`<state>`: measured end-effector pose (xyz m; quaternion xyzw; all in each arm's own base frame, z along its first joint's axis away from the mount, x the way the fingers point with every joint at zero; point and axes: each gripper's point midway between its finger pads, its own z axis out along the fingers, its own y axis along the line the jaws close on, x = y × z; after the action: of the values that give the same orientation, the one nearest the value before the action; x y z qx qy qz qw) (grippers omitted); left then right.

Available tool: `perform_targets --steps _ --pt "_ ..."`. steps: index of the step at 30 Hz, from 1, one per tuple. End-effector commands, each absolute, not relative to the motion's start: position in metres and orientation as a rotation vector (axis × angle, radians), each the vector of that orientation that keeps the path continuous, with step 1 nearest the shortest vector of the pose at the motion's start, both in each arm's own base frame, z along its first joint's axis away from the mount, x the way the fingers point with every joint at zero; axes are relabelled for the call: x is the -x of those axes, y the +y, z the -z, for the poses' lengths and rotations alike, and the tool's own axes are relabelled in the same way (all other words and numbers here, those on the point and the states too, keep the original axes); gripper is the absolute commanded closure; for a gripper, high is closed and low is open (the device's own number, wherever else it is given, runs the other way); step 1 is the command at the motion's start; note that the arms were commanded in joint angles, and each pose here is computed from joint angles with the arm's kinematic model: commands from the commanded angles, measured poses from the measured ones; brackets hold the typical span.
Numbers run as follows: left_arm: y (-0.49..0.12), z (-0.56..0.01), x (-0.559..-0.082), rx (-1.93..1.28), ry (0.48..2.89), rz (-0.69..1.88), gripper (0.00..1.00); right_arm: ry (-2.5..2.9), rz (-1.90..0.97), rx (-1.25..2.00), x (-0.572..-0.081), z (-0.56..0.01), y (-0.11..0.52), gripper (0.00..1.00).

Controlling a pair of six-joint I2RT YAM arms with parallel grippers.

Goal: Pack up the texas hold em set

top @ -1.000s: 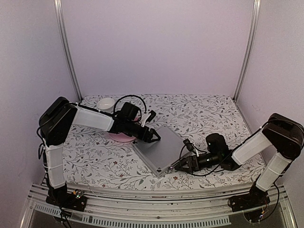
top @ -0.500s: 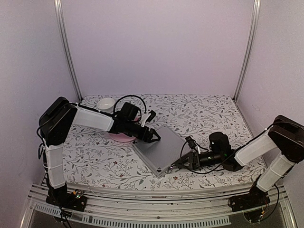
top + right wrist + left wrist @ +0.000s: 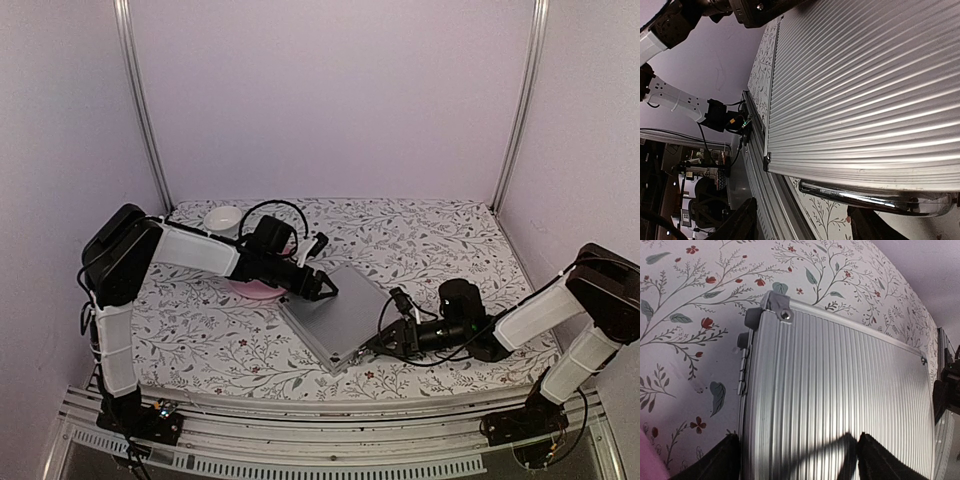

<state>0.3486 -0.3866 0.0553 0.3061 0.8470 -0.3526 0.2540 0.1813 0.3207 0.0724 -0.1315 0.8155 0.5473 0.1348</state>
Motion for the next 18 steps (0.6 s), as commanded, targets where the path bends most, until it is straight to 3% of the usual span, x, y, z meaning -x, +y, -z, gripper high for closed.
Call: perform_targets --steps 1,10,18 --pt "-0.39 -0.051 -0.321 -0.888 2.339 1.019 0.2 2.317 -1.595 0.396 -0.185 -0.081 0.33 0.38" --pt "-0.388 -0.064 -0.325 -0.863 2.299 1.009 0.2 2.384 -1.491 0.356 -0.171 -0.068 0.306 0.39" --pt "-0.391 -0.066 -0.322 -0.869 2.296 1.04 0.2 2.47 -1.289 0.316 -0.171 -0.044 0.302 0.64"
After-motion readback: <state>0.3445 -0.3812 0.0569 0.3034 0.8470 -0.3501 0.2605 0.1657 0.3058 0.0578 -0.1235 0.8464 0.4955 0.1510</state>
